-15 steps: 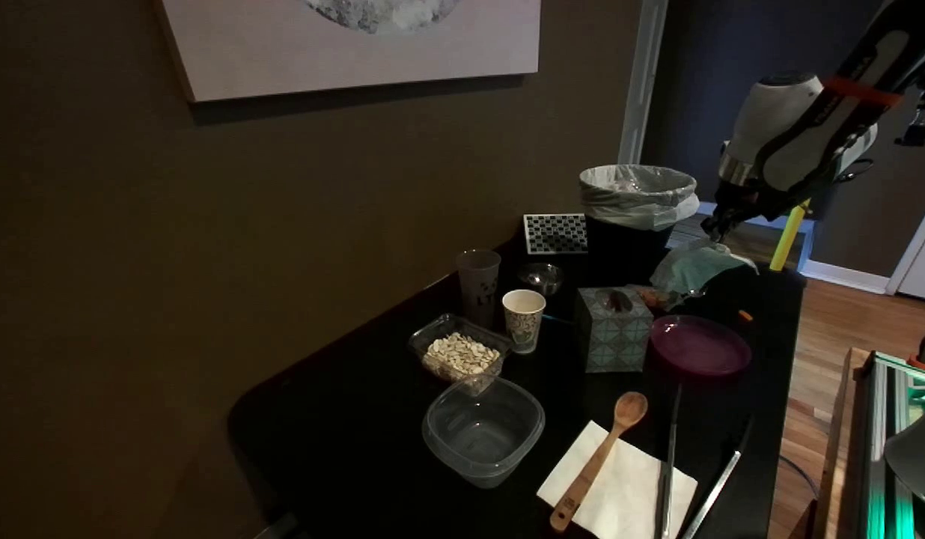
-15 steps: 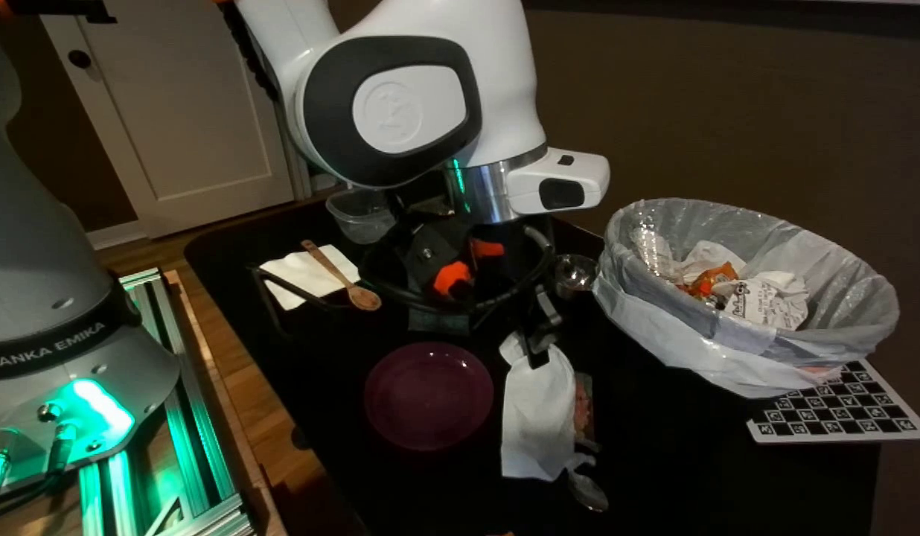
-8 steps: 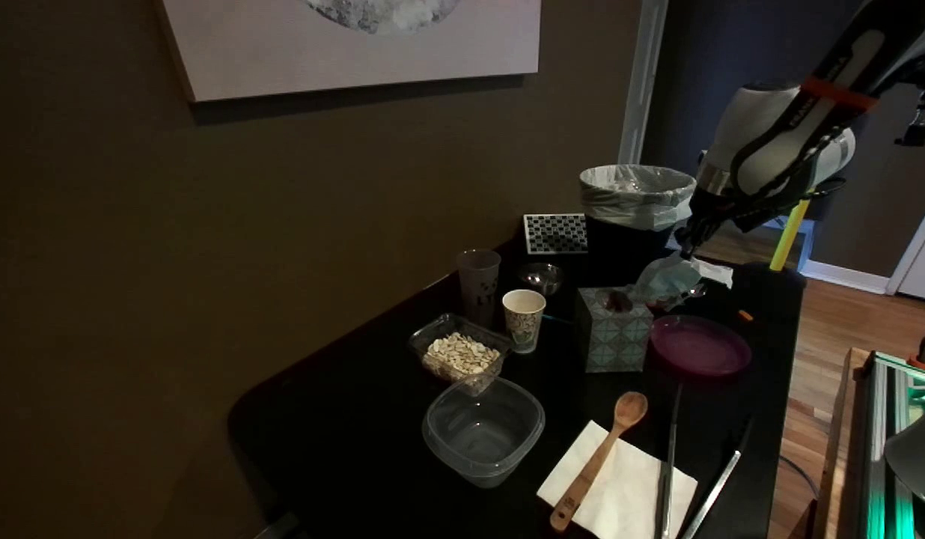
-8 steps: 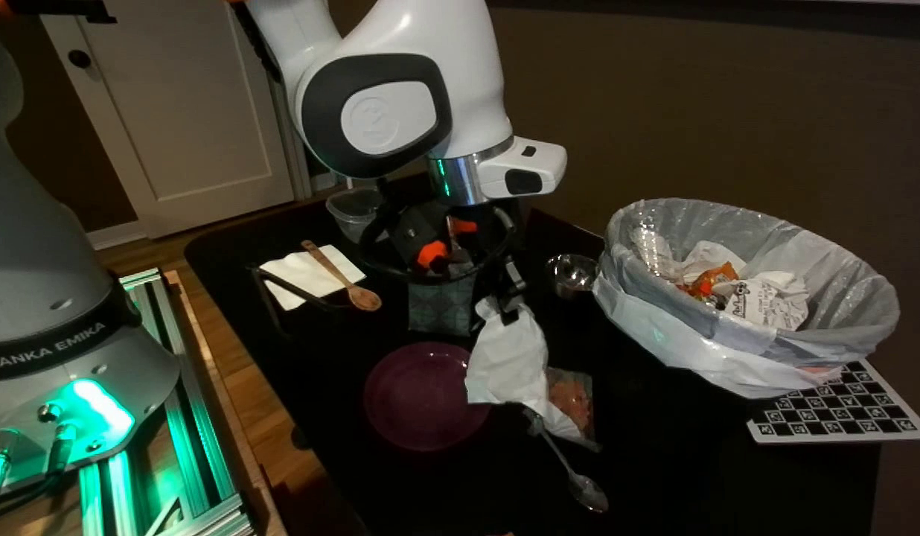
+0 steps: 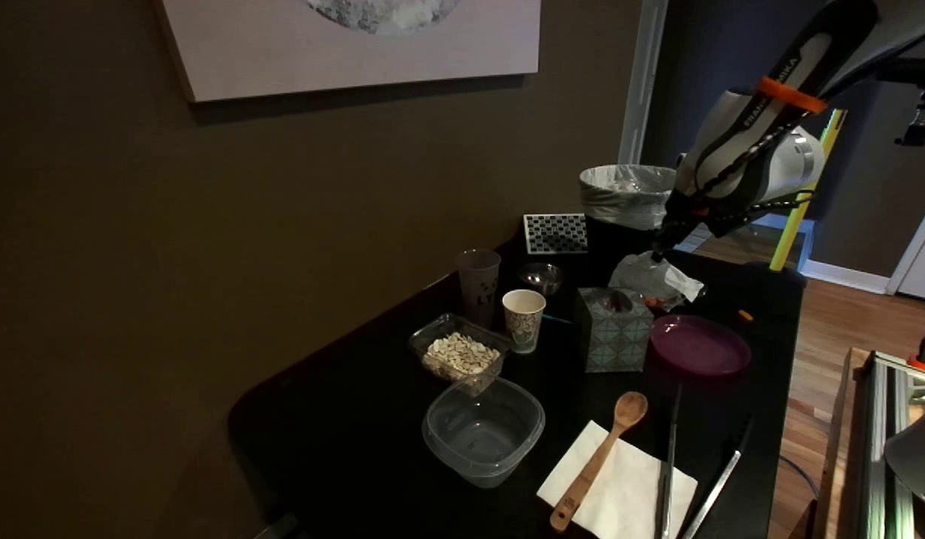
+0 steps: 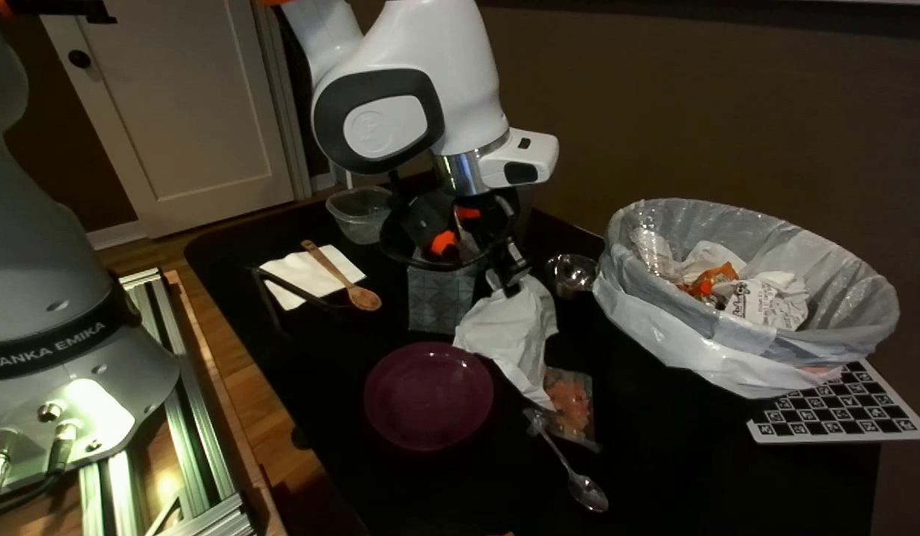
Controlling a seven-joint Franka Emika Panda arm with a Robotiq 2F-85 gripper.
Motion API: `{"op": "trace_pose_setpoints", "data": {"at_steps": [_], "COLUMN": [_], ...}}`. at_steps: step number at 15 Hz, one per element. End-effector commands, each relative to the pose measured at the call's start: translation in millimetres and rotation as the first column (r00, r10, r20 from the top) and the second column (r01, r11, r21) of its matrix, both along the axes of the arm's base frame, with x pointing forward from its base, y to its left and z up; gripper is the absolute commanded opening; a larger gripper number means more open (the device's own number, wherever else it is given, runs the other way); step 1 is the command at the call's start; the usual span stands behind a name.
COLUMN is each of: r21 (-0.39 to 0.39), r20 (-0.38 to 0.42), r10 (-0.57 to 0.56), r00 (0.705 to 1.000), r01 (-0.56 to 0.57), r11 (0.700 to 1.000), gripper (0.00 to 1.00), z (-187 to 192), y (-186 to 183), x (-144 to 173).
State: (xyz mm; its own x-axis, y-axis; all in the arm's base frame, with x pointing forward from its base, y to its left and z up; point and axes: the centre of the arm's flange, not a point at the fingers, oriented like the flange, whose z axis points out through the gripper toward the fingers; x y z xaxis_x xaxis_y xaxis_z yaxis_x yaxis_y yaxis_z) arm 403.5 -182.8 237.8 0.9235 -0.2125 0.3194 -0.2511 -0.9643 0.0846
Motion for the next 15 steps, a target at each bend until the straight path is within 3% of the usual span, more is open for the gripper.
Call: {"op": "trace_pose_setpoints", "data": {"at_steps": [1,5,6,7,15], "r21": [0.033,0.059,0.063,0.073,0.137], "r20": [0.035,0.055,0.051,0.04,-0.003], "r10": [0.02,0.012,0.003,-0.005,-0.015], "r00": [0.999,0.998,0.999,0.999,1.0], "r01": [-0.021,-0.015,-0.006,0.002,0.015], "r11": [0.999,0.998,0.998,0.997,0.99], "gripper": [0.0,0.0,0.07,0.28,0.86], "z": [-20,-24,-25,-25,-28], "y": [-25,-27,-29,-33,-40], "x": [21,39,41,41,32]}}
